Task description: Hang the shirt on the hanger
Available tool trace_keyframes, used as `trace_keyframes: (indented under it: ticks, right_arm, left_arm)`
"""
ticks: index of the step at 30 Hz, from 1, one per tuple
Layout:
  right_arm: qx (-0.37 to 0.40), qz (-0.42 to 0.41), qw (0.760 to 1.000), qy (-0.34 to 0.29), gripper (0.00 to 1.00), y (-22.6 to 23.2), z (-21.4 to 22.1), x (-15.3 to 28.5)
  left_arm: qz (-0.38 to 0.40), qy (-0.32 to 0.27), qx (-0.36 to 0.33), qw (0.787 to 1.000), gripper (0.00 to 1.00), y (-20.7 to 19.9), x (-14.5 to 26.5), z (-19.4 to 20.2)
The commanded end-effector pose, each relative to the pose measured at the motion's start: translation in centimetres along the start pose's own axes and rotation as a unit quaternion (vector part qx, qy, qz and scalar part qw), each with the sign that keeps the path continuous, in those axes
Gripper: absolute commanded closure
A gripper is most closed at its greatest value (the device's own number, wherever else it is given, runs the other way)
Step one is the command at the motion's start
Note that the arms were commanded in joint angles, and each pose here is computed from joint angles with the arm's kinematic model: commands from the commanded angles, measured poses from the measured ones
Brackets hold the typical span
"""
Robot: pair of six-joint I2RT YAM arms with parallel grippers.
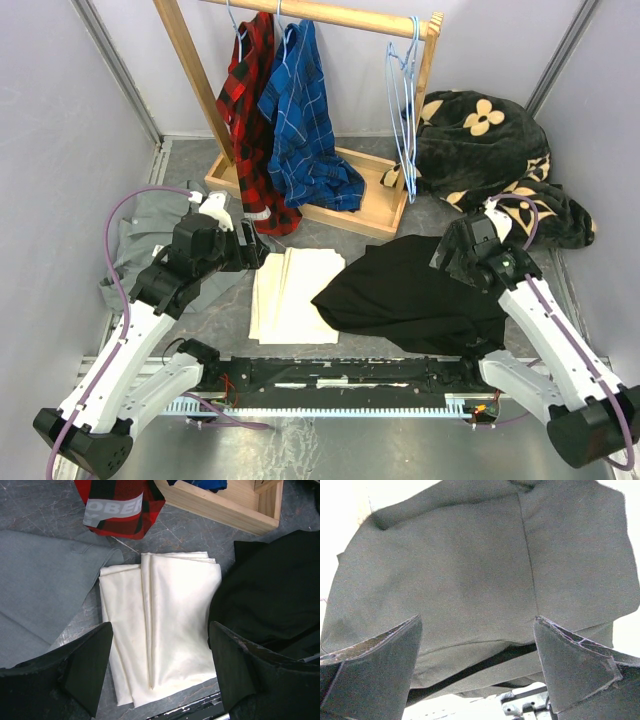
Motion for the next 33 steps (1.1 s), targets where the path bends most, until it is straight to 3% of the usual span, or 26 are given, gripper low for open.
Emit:
trace_keyframes:
  ticks: [1, 7, 14, 30, 33]
  right_arm:
    - [-0.019, -0.065, 0.996, 0.054, 0.01, 1.9, 0.7, -1.7]
    - [-0.053, -0.091, 0.990, 0.090, 0.01, 2.0, 1.8, -3.1]
    - [-0.050, -0.076, 0.990, 0.105, 0.01, 0.9, 3.0, -3.7]
    - [-0.050, -0.122, 0.979, 0.158, 0.01, 2.6, 5.3, -5.3]
    - [-0.051, -0.170, 0.968, 0.177, 0.10, 4.1, 6.0, -5.3]
  left_arm:
    - [0.011, -0.026, -0.019, 0.999, 0.16, -0.5, 0.6, -1.6]
    - [0.011, -0.025, -0.018, 0.999, 0.15, -0.5, 0.6, -1.6]
    - [0.014, -0.023, -0.019, 0.999, 0.16, -0.6, 0.4, -1.5]
    - [0.013, -0.024, -0.017, 0.999, 0.16, -0.5, 0.5, -1.5]
    - [0.012, -0.024, -0.016, 1.000, 0.15, -0.5, 0.5, -1.4]
Point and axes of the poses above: each gripper's point midway between its finger pads, its own x axis back along the fingers, its own y axis along the line the jaws close on, z = x × y, the point moved 1 cm from there along x, back along the fingers, and after that the axes turned 7 degrees about -x, right-handed, at the moved point
